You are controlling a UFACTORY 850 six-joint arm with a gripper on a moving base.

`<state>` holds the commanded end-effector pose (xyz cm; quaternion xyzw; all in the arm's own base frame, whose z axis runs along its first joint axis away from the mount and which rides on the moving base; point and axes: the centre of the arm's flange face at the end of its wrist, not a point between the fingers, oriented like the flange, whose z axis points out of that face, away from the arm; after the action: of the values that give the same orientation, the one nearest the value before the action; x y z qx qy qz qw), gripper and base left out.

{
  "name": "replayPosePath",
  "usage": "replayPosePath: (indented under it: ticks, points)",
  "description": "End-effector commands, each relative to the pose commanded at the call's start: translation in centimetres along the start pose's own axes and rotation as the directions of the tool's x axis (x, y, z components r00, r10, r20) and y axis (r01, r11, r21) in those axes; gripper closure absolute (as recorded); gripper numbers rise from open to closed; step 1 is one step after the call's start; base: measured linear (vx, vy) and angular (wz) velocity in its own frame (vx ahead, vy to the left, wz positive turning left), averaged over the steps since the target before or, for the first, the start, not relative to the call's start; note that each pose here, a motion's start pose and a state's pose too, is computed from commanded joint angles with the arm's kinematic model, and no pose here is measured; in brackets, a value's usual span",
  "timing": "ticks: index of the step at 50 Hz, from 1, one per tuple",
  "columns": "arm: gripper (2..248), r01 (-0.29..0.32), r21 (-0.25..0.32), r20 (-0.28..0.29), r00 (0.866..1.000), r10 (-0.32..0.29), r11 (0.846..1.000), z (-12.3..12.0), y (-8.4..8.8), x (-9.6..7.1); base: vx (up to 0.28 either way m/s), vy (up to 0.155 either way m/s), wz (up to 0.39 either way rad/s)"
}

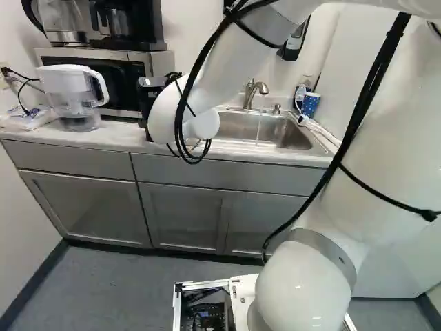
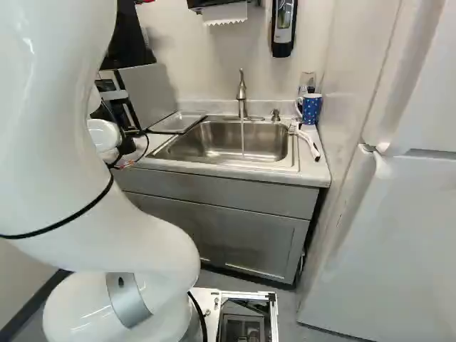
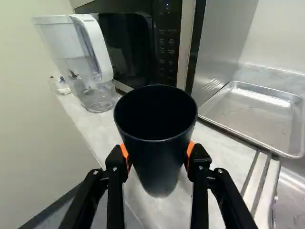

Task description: Rinse the cup and place it in the tray

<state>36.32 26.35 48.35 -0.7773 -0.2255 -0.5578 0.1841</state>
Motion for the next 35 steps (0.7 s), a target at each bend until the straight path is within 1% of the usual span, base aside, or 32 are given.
replayPosePath:
  ticks: [9, 35]
  points:
    - [125, -0.005, -0.012, -0.019, 1.000, 0.005, 1.000, -0.1, 0.6, 0.9, 0.000, 0.000, 0.000]
    - [125, -0.029, -0.079, -0.081, 0.996, 0.023, 0.996, -0.3, 3.8, 3.8, 0.000, 0.000, 0.000]
